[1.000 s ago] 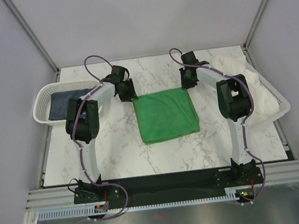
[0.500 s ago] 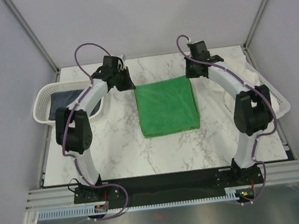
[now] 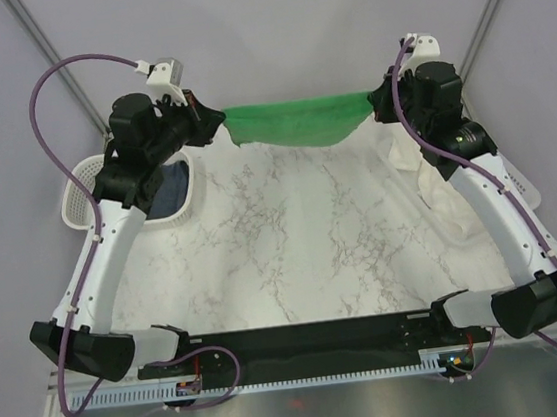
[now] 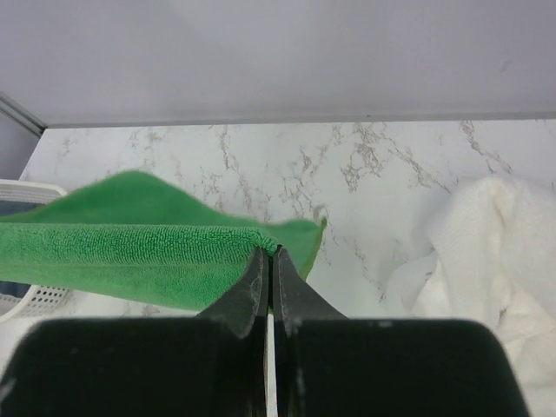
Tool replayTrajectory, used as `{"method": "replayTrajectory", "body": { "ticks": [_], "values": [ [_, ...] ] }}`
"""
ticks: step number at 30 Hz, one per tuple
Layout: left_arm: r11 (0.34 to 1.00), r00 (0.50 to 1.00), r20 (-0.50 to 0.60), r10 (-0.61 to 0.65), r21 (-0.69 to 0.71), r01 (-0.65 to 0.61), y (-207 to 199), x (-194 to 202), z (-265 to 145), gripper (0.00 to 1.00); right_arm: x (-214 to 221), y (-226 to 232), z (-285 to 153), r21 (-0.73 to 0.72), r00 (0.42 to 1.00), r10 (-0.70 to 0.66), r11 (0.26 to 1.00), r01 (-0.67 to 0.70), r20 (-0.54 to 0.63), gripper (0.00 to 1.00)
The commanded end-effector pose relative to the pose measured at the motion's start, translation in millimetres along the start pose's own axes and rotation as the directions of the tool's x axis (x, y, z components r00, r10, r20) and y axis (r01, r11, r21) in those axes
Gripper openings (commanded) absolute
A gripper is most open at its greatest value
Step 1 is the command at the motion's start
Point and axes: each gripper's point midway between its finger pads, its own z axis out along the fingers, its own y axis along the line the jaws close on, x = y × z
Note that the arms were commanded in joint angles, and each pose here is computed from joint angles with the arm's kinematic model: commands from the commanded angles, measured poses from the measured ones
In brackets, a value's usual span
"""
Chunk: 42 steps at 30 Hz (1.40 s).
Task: Fold and stack the towels
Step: Fold the towel
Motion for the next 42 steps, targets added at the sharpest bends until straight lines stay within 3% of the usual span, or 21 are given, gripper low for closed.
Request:
{"method": "replayTrajectory", "body": {
  "ticks": [1, 6, 10, 19, 23, 33, 38, 42],
  "values": [
    [0.997, 0.997, -0.008, 0.071, -0.011, -0.071, 9, 6, 2, 0.02, -22, 3, -4, -0.016, 0.998, 0.011, 1.0, -0.01, 0.069, 0.0],
    [0.992, 0.995, -0.035, 0.09, 0.087, -0.086, -7, 19, -6, 0.02, -33, 21, -19, -0.098, 0.995, 0.06, 0.994, -0.051, 0.084, 0.0],
    [0.996, 0.996, -0.061, 0.068, 0.067, -0.064, -2, 34, -10, 0.02, -28, 38, -29, -0.191, 0.991, 0.124, 0.975, -0.111, 0.058, 0.0],
    [0.999, 0.993, -0.117, 0.006, 0.037, -0.001, 2, 67, -19, 0.02, -3, 46, -43, -0.232, 0.979, 0.203, 0.952, -0.2, -0.013, 0.0],
    [1.0, 0.995, -0.098, 0.021, 0.013, -0.02, 1, 63, -35, 0.02, 14, 49, -53, -0.239, 0.972, 0.23, 0.942, -0.235, -0.047, 0.0],
    [0.998, 0.982, -0.185, -0.031, 0.052, 0.041, -30, 63, -88, 0.02, 37, 94, -111, -0.366, 0.965, 0.232, 0.893, -0.261, -0.122, 0.0],
    [0.995, 0.95, -0.3, -0.088, -0.073, 0.069, -19, 90, -122, 0.02, 43, 83, -148, -0.359, 0.955, 0.273, 0.885, -0.296, -0.115, 0.0],
    [0.979, 0.907, -0.398, -0.139, -0.193, 0.066, 4, 118, -119, 0.02, 63, 71, -131, -0.278, 0.945, 0.298, 0.904, -0.325, -0.135, 0.0]
  ]
}}
